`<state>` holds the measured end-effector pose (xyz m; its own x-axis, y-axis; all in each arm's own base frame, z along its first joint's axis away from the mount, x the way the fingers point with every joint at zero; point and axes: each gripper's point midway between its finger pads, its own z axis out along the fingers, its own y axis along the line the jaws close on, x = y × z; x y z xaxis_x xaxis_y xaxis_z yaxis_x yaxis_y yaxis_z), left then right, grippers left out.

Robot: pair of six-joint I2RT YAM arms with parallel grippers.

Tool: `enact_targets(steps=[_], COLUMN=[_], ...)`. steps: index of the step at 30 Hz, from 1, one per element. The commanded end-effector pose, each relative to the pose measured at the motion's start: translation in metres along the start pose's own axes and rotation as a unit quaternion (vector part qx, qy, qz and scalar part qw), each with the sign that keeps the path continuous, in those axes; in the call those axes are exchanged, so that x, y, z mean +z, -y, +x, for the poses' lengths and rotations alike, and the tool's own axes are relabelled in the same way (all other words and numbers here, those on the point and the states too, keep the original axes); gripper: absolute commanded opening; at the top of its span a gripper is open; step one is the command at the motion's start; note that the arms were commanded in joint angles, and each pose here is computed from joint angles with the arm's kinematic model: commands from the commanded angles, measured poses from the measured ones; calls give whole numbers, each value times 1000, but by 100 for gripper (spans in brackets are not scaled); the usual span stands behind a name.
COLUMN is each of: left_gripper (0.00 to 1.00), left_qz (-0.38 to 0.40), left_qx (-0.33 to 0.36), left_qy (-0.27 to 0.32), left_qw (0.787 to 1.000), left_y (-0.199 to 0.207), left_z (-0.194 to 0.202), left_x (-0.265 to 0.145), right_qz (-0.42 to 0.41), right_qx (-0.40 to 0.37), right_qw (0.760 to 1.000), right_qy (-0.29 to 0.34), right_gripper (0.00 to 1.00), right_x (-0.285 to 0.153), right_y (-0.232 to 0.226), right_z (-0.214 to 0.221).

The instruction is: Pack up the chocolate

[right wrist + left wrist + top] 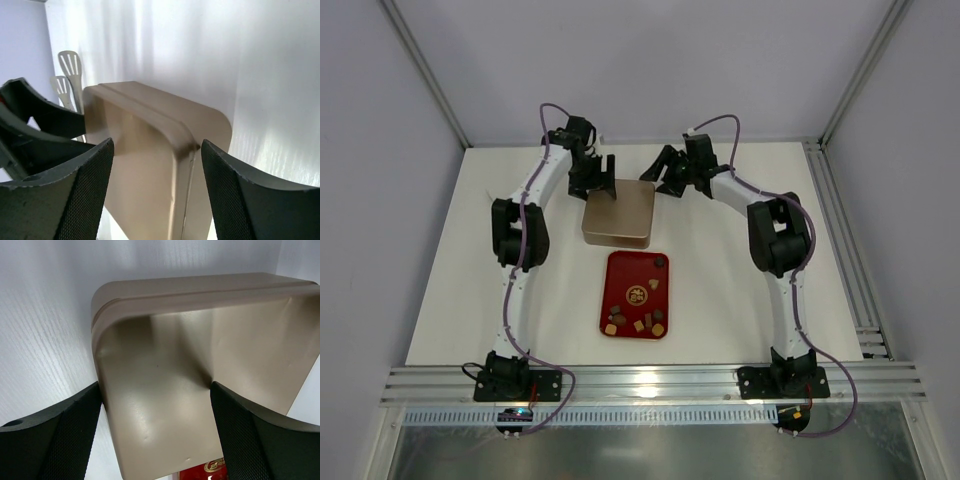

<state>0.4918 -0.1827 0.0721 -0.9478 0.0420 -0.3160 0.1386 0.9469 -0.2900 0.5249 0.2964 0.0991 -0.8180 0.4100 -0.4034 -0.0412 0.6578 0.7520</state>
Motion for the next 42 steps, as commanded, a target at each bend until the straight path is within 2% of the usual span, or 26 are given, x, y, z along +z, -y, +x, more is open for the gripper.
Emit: enact_targets(steps=[1,15,19,30,42], left_gripper=[84,82,82,80,80], left_qz=[-110,-146,-165,-163,-153], left_qx=[6,8,16,20,22], left_qy=[-160,-177,-189,-207,-202], left_qw=[981,973,968,965,967], left_y=[-54,-63,-68,-67,-62], left_z=[86,95,101,110,105], left_x=[50,58,61,68,68], right_qz=[23,81,103,129,127], right_qx=[-3,-6,9,12,8], right_qw=[1000,996,993,989,987], right_qy=[-14,-40,-59,-75,-94], right_gripper=[72,68,62,47,43], right_x=[8,12,24,24,13], right_y=[6,44,61,64,67], right_z=[5,28,38,42,77])
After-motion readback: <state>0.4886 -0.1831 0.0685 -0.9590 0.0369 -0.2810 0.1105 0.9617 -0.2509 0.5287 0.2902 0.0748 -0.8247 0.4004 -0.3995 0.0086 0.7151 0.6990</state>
